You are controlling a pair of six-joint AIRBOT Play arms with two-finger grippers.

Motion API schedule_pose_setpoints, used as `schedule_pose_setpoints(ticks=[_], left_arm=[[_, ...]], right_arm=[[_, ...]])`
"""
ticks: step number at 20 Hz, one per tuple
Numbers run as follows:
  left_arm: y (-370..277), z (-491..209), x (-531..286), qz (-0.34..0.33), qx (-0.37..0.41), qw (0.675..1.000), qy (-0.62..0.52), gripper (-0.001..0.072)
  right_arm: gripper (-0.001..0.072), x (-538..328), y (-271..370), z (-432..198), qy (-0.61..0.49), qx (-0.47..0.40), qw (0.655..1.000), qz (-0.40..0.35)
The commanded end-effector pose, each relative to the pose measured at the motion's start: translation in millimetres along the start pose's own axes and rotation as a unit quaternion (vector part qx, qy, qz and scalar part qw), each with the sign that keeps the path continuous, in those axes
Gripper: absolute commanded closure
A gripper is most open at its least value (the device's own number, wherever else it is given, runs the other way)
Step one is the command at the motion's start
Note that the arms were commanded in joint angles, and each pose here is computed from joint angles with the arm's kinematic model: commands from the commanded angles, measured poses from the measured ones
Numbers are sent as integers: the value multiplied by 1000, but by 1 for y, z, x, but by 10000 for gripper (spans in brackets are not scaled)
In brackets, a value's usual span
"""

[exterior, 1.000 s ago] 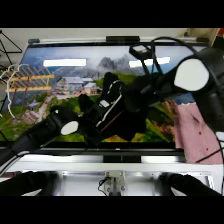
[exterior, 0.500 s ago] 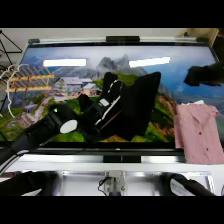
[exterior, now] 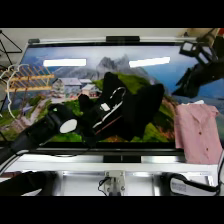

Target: Fold the shirts.

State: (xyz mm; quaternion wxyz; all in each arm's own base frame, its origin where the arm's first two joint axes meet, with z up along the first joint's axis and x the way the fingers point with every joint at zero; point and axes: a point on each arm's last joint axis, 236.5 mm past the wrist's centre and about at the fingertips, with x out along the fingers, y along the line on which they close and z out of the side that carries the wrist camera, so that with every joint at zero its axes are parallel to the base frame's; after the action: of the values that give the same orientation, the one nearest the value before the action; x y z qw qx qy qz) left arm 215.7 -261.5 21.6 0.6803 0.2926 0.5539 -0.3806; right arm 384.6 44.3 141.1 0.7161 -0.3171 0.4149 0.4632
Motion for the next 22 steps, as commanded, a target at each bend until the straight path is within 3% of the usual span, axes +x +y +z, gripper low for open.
schedule_pose_setpoints(ticks=[1, 12, 14, 16, 17, 22], left_arm=[[0, -3, 0, -1, 12, 1000, 6, 662], [-1, -8, 0, -3, 28, 999, 17, 662], [-1, -10, 0, -4, 28, 999, 20, 662], [-1, -10, 0, -4, 28, 999, 20, 662], [-1, -9, 0, -4, 29, 999, 20, 662], [-1, -9, -1, -3, 31, 999, 18, 662]], right_arm=[[181, 33, 17, 25, -20, -130, 990, 57], [183, 53, 19, 33, -11, -152, 986, 69], [283, 37, 16, 41, -15, -163, 986, 40], [276, 17, 8, 54, -26, -175, 984, -7], [238, 15, 9, 54, -26, -176, 984, -9], [237, 51, 2, 34, -2, -156, 987, 40]])
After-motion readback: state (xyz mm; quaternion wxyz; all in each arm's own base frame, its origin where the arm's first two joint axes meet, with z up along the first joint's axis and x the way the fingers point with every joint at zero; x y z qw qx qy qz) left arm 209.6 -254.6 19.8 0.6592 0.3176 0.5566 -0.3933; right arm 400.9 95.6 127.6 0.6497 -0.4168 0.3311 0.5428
